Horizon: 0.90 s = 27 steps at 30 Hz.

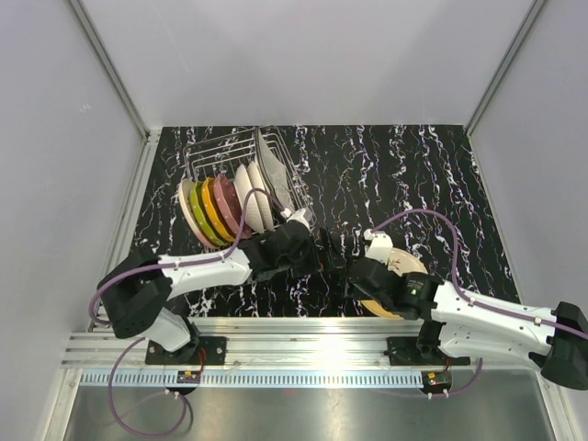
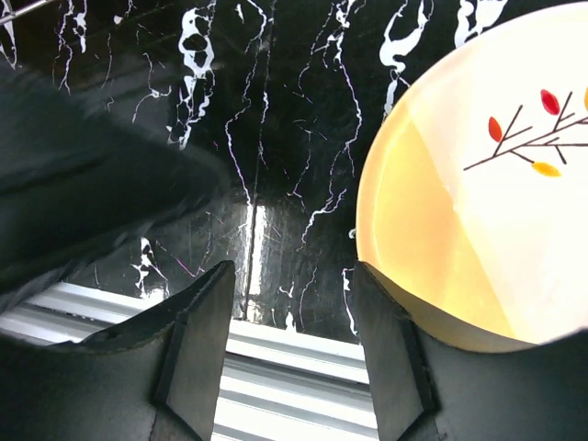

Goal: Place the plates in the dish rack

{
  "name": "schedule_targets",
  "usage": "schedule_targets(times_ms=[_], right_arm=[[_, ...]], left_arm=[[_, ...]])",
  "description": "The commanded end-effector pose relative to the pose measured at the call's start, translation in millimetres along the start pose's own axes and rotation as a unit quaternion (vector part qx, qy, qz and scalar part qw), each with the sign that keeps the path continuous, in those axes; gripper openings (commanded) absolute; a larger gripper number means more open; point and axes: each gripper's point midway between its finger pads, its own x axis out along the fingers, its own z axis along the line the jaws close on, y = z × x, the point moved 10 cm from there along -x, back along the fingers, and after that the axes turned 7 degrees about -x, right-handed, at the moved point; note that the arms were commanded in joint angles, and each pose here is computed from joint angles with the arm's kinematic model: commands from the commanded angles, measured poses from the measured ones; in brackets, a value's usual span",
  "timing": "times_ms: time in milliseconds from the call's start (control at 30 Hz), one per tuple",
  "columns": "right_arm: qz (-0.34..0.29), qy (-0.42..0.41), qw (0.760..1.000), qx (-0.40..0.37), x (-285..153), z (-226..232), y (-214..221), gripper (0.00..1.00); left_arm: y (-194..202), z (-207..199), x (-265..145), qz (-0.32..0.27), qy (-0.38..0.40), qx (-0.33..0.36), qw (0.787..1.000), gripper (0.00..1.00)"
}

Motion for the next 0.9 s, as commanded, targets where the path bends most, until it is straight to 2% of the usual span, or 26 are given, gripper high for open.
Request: schedule_targets(times_ms=[0, 100, 233, 333, 400, 467, 533, 600, 667, 767, 867], right_arm=[[-0.033, 0.019, 0.999, 0.026, -0.6, -0.8, -5.9, 0.64], [-0.055, 0.058, 0.995, 0.057, -6.6, -11.0, -9.7, 0.69], [-0.075, 0.13, 0.983, 0.102, -12.1, -31.0, -14.3, 0.79], [-0.055, 0.172, 0.974, 0.137, -4.0, -45.8, -20.1, 0.81], [-0.022, 0.167, 0.974, 0.15, 5.3, -48.2, -22.7, 0.82], [-0.021, 0.16, 0.972, 0.169, 15.1, -51.2, -32.3, 0.82], [0.0, 0.122, 0.984, 0.131, 23.2, -44.1, -32.8, 0.75], [0.01, 0.086, 0.99, 0.115, 31.7, -34.4, -35.9, 0.56], [0.018, 0.075, 0.991, 0.11, 37.9, -30.2, -35.8, 0.41], [0.046, 0.071, 0.991, 0.108, 49.6, -25.8, -29.8, 0.38], [0.069, 0.053, 0.99, 0.115, 61.3, -20.3, -21.8, 0.43]], left_arm=[[12.7, 0.6, -14.8, -0.021, -0.012, 0.084, 0.996, 0.99], [29.0, 3.1, -19.4, -0.023, -0.034, 0.135, 0.99, 0.99], [45.1, 15.5, -19.5, -0.006, -0.047, 0.144, 0.988, 0.99], [58.2, 23.6, -15.4, 0.005, -0.05, 0.144, 0.988, 0.99], [64.8, 25.0, -11.2, 0.011, -0.058, 0.148, 0.987, 0.99], [67.4, 24.6, -8.6, 0.012, -0.063, 0.147, 0.987, 0.99], [69.7, 25.6, -5.5, 0.013, -0.072, 0.145, 0.987, 0.99], [72.6, 29.0, -6.1, 0.016, -0.078, 0.148, 0.986, 0.99], [73.6, 32.5, -9.4, 0.013, -0.08, 0.15, 0.985, 0.99], [75.8, 46.3, -15.2, 0.012, -0.093, 0.149, 0.984, 0.99], [76.3, 59.8, -26.7, 0.002, -0.094, 0.137, 0.986, 0.99]])
